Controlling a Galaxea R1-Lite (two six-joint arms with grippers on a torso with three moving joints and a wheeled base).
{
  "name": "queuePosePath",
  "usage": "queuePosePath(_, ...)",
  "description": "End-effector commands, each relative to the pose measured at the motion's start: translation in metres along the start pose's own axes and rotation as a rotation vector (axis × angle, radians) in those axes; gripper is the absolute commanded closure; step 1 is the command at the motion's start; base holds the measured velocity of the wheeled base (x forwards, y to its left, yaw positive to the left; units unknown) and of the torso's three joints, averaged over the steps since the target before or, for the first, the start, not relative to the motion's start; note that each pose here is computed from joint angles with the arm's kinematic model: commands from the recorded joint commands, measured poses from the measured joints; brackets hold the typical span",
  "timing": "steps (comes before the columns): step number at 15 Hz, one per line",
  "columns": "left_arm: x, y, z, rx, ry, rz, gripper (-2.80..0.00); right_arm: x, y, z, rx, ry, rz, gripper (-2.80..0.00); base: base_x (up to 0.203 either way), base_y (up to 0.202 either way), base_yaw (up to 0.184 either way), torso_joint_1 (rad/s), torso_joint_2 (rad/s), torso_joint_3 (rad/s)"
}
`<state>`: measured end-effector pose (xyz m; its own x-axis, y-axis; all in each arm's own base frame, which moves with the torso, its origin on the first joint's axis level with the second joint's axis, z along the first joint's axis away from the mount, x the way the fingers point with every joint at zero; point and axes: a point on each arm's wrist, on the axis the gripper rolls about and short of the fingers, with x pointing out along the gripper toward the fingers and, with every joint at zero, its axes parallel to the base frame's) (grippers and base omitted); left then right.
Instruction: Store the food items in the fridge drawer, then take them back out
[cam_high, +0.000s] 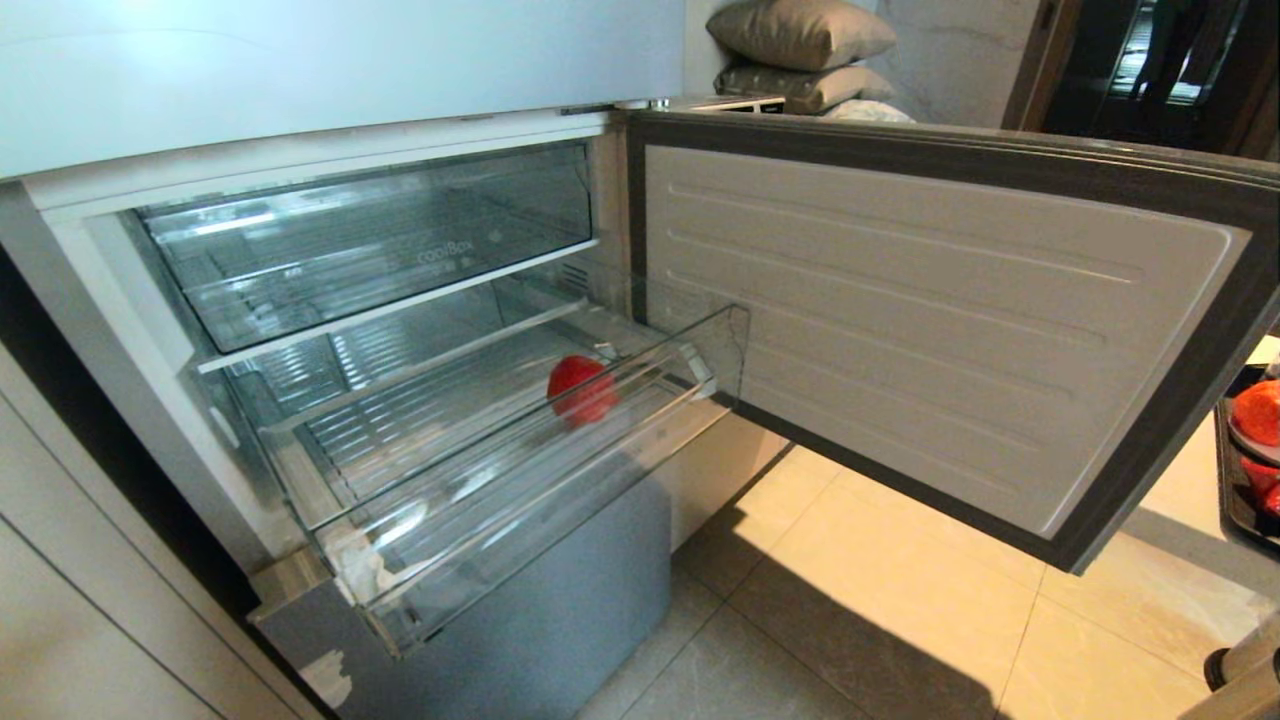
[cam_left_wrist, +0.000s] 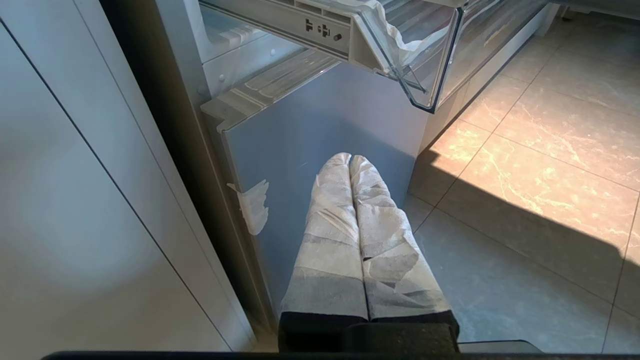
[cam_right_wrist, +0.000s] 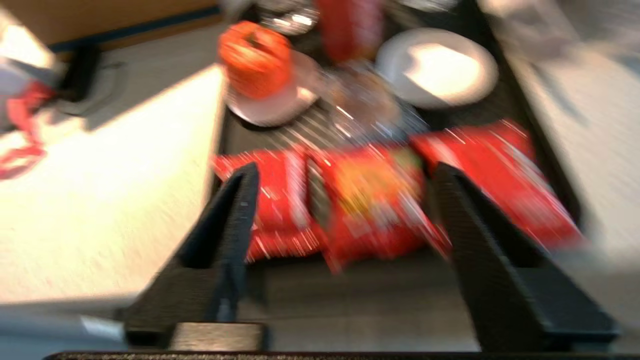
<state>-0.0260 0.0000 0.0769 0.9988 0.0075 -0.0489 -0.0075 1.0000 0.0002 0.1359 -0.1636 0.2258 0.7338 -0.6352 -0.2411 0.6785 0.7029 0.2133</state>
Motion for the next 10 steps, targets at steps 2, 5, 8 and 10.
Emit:
queuePosePath(2,0.0,0.0,0.0,0.0,0.0,0.0,0.0,0.07,0.0,0.0,0.002,0.085,0.096,-2.8,0.0,0.0,0.0,0.0,0.0,0.0)
queuePosePath(5,0.0,0.0,0.0,0.0,0.0,0.002,0.0,0.108,0.017,-0.001,-0.017,0.112,0.174,-2.8,0.0,0.0,0.0,0.0,0.0,0.0)
queuePosePath(8,0.0,0.0,0.0,0.0,0.0,0.002,0.0,0.137,0.036,-0.009,-0.044,0.103,0.242,-2.8,0.0,0.0,0.0,0.0,0.0,0.0)
queuePosePath(10,0.0,0.0,0.0,0.0,0.0,0.003,0.0,0.154,0.041,-0.015,-0.074,0.065,0.262,-2.8,0.0,0.0,0.0,0.0,0.0,0.0)
